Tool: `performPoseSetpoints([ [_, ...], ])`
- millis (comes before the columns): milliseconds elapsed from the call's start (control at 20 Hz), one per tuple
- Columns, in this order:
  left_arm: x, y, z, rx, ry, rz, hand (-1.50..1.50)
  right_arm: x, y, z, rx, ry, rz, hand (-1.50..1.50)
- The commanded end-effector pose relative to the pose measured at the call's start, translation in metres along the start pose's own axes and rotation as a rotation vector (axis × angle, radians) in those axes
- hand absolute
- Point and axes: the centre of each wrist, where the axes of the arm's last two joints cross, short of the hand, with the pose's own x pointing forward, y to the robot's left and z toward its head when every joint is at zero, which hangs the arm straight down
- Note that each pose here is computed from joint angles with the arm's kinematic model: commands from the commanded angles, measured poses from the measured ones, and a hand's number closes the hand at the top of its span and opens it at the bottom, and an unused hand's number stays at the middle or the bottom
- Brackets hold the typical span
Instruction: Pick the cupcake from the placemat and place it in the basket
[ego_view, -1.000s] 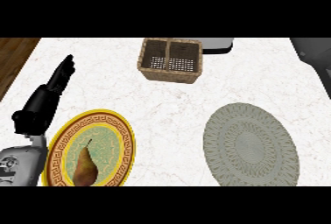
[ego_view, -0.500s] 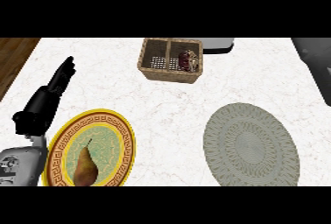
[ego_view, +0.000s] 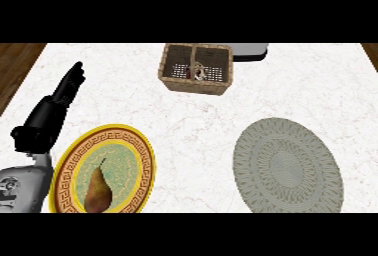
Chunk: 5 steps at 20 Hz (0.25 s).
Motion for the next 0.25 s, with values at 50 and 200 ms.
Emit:
performPoseSetpoints([
  [50, -0.002, 0.004, -0.001, 0.017, 0.006, 0.0, 0.0, -0.035, -0.041, -0.002, -0.186, 0.056, -0.126, -1.5],
  [200, 0.004, -0.005, -0.003, 0.011, -0.003, 0.016, 0.0, -0.063, -0.093, 0.007, -0.265, 0.063, -0.172, -1.5],
])
